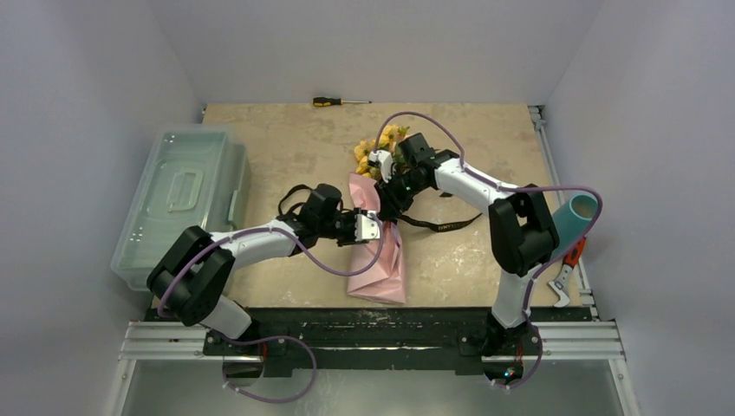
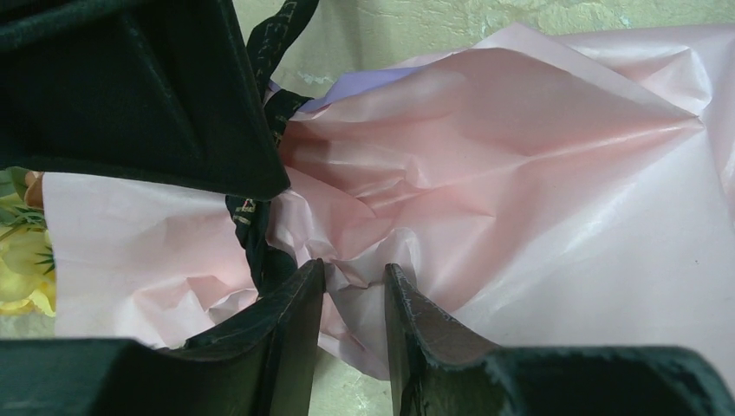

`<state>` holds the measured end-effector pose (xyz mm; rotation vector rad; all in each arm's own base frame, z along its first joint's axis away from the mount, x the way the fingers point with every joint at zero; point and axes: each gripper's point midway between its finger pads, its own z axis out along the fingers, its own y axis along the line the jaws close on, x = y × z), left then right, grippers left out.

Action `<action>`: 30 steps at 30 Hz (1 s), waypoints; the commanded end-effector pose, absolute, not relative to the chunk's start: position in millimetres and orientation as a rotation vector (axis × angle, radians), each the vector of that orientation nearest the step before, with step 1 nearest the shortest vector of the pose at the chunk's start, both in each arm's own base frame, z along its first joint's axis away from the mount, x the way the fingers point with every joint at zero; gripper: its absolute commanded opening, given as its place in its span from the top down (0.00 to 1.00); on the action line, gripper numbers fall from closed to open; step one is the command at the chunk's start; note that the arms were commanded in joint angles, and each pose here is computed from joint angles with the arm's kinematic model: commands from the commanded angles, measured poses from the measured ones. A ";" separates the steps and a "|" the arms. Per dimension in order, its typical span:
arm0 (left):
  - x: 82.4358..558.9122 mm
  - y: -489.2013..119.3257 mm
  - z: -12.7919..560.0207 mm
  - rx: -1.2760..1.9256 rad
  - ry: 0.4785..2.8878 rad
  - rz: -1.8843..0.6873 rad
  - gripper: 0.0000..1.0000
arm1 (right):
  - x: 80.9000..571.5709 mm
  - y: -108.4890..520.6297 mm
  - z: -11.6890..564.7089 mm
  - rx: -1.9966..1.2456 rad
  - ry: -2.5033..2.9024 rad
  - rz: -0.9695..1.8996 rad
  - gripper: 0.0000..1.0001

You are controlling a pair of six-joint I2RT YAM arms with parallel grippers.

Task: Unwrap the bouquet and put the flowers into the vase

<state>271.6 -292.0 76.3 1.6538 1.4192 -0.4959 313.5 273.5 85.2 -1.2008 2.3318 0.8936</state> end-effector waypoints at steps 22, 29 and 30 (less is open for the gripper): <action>261.5 -287.2 64.1 1.695 1.458 -0.510 0.75 | 317.7 260.0 134.2 -1.226 2.216 0.866 0.95; 261.4 -287.0 63.4 1.698 1.460 -0.511 0.75 | 321.6 243.4 132.7 -1.193 2.254 0.848 0.83; 261.4 -286.9 63.4 1.698 1.460 -0.510 0.75 | 321.3 242.0 132.3 -1.194 2.256 0.846 0.82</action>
